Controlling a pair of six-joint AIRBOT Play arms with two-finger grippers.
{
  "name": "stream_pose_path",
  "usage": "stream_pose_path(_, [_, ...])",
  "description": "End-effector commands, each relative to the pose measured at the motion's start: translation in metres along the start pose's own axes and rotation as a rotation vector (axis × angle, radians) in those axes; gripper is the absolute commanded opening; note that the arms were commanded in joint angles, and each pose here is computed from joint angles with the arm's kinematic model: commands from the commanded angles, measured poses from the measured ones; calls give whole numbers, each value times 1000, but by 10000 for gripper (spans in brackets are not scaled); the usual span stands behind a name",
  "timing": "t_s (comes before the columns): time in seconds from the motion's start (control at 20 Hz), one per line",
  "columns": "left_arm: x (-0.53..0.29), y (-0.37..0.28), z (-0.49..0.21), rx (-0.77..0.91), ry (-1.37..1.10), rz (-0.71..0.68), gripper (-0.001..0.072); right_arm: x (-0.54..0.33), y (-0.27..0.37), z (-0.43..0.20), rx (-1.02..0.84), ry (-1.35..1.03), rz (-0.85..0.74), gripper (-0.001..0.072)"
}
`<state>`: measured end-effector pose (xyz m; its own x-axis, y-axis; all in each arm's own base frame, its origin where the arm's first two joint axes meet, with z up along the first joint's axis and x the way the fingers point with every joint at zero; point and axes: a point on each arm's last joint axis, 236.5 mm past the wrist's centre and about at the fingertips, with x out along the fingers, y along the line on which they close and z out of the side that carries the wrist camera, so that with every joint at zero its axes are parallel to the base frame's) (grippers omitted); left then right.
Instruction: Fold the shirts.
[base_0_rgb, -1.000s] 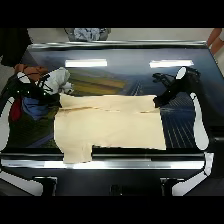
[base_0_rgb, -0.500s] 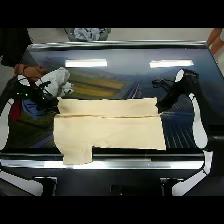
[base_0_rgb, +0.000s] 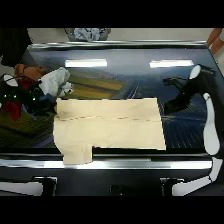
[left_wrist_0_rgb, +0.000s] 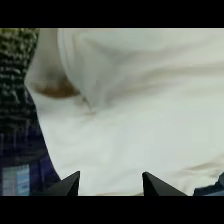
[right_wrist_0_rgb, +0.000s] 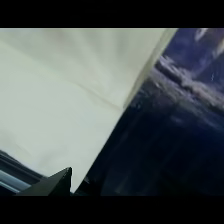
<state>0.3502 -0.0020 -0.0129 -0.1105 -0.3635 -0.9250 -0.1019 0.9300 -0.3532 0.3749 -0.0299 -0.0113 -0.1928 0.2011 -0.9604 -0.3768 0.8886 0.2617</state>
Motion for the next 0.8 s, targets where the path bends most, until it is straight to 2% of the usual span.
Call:
stream_pose_path(0.0, [35, 13, -74, -80, 26, -32, 471, -9, -16, -56, 122, -13, 6, 610])
stream_pose_path(0.2, [97, 14, -153, -114, 9, -72, 469, 24, -11, -92, 178, 5, 44, 610])
stream_pose_path(0.6, [129, 11, -156, -191, -16, -121, 468, 28, -5, -95, 170, 7, 64, 610])
stream_pose_path(0.65, [132, 13, -153, -199, -29, -117, 439, 31, -3, -97, 165, 13, 69, 610])
stream_pose_path(0.75, [131, 12, -137, -218, -96, -127, 315, 43, 5, -107, 163, 34, 88, 612])
